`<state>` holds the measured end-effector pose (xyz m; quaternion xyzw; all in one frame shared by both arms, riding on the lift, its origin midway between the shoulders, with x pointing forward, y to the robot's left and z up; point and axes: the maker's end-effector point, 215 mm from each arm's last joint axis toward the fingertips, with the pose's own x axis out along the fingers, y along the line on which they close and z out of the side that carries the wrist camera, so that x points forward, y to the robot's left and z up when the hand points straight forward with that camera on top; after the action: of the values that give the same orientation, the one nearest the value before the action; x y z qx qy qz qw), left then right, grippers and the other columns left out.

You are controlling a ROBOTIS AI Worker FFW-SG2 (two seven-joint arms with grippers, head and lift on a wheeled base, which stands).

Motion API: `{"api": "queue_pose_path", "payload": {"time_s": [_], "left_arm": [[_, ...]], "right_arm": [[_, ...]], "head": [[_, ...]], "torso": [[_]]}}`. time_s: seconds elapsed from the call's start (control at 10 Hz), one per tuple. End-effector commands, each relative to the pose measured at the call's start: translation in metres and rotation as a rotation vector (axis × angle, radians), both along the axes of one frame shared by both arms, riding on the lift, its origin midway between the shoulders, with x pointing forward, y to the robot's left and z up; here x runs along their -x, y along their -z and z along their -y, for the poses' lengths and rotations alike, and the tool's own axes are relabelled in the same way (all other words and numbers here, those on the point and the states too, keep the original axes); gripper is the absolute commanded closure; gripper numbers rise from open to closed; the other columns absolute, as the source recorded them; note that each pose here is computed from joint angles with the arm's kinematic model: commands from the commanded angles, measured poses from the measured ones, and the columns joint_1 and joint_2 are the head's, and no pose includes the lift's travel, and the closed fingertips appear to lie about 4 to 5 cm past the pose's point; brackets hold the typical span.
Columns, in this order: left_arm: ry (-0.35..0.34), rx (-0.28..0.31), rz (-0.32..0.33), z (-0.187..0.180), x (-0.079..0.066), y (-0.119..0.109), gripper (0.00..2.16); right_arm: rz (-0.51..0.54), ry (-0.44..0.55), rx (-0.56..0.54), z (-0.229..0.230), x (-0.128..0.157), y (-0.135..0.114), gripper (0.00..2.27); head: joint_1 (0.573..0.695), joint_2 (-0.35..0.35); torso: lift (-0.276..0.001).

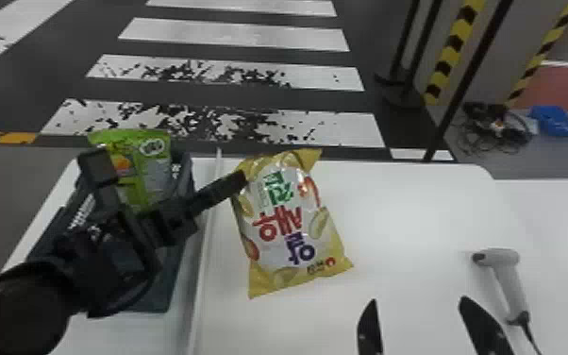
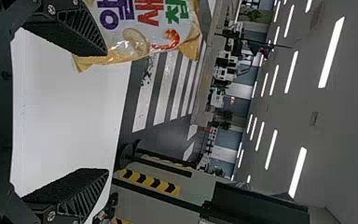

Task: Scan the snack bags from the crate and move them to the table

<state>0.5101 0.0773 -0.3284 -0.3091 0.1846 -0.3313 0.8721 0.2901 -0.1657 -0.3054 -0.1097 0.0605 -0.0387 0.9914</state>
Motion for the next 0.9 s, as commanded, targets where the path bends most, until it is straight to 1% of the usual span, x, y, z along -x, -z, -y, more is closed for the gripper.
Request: {"api": "queue_pose_path", "payload": {"time_s": [0.0,0.1,0.2,0.4,0.5,0.6,0.8], "left_arm": [[0.034,-0.013,-0.048,0.031,-0.004,0.029,2.09],[0.046,-0.022,-0.066,0.047,-0.007,0.042,2.09],[0.067,-0.037,-0.096,0.066,-0.008,0.059,2.09],[0.094,-0.070,-0.127,0.101,-0.010,0.089,2.09],[0.107,-0.065,-0.150,0.109,-0.010,0.098,2.09],[0.117,-0.076,-0.168,0.112,-0.010,0.107,2.09],[0.139,-0.122,-0.188,0.117,-0.013,0.124,2.09]], "right_arm": [[0.001,-0.002,0.002,0.000,-0.001,0.000,0.11],[-0.007,-0.004,0.002,0.000,-0.002,0.002,0.11],[-0.012,-0.013,-0.005,-0.001,-0.004,0.004,0.11],[-0.029,-0.021,-0.002,-0.002,-0.007,0.011,0.11],[-0.031,-0.024,0.001,-0.003,-0.008,0.013,0.11],[-0.035,-0.026,-0.001,-0.003,-0.009,0.015,0.11],[-0.042,-0.034,0.003,-0.003,-0.010,0.019,0.11]], "head": [[0.695,-0.120],[0.695,-0.149],[0.695,-0.163],[0.695,-0.216],[0.695,-0.239],[0.695,-0.250],[0.695,-0.266]], "torso": [[-0.095],[-0.095],[-0.095],[-0.095],[-0.095],[-0.095],[-0.095]]}}
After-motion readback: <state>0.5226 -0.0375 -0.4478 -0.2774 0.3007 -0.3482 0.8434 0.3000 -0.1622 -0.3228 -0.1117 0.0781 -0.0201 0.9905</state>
